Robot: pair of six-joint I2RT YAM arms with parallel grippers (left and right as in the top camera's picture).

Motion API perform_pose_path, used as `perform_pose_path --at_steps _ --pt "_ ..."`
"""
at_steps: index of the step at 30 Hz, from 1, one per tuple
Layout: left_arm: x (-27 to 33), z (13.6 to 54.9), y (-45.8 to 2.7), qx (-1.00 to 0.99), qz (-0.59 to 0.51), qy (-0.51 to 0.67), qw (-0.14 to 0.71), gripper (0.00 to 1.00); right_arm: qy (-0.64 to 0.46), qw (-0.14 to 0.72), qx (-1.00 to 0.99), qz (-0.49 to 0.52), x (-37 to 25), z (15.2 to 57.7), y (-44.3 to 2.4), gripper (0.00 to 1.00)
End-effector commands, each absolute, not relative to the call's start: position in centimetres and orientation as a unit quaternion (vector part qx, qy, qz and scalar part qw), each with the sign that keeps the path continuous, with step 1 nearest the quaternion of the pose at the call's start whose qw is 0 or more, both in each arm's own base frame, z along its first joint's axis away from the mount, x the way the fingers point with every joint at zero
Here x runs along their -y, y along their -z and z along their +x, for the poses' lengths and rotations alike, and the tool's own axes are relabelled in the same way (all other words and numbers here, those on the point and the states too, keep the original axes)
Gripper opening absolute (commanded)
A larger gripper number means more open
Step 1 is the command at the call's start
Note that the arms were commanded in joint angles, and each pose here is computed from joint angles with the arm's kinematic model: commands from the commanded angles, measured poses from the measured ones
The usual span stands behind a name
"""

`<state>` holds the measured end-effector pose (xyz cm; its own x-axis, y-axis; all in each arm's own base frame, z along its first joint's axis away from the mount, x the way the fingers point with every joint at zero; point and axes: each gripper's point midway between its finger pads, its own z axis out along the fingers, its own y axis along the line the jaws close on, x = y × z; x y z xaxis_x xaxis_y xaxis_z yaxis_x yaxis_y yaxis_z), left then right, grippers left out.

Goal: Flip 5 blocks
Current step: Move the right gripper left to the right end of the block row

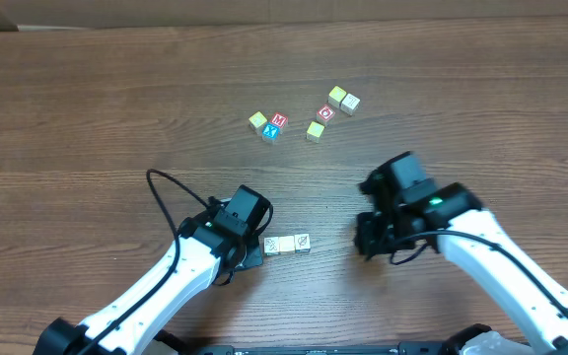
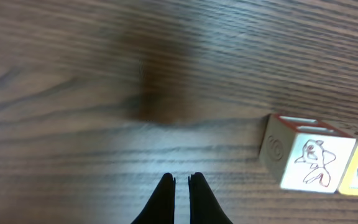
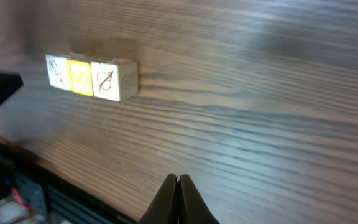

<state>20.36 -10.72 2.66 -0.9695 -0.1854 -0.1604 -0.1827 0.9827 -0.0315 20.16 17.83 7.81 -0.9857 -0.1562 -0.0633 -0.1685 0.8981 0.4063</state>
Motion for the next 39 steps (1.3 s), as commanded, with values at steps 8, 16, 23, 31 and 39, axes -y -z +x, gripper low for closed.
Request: perform_pose_path --at_steps 8,16,23,31,39 --pt "10.9 20.0 -1.2 -0.997 -0.055 0.004 0.053 0.04 -0.128 0.018 -0.986 -0.107 -20.5 20.3 -2.9 0.04" --pt "10.9 20.0 -1.2 -0.997 -0.056 0.004 0.054 0.04 -0.155 -0.001 -0.987 -0.047 -22.3 20.8 -1.4 0.04" --pt "11.6 21.1 -1.2 -0.996 -0.049 0.018 0.076 0.04 -0.184 0.012 -0.981 -0.053 -23.6 21.5 -1.7 0.04" --pt "12.2 22.0 -1.3 -0.994 -0.043 0.030 0.092 0.04 -0.195 0.012 -0.979 -0.055 -24.0 21.6 -1.9 0.04" --pt "12.7 21.7 -1.3 -0.995 -0.042 0.044 0.082 0.04 -0.209 0.020 -0.976 -0.051 -24.6 22.0 -2.2 0.04"
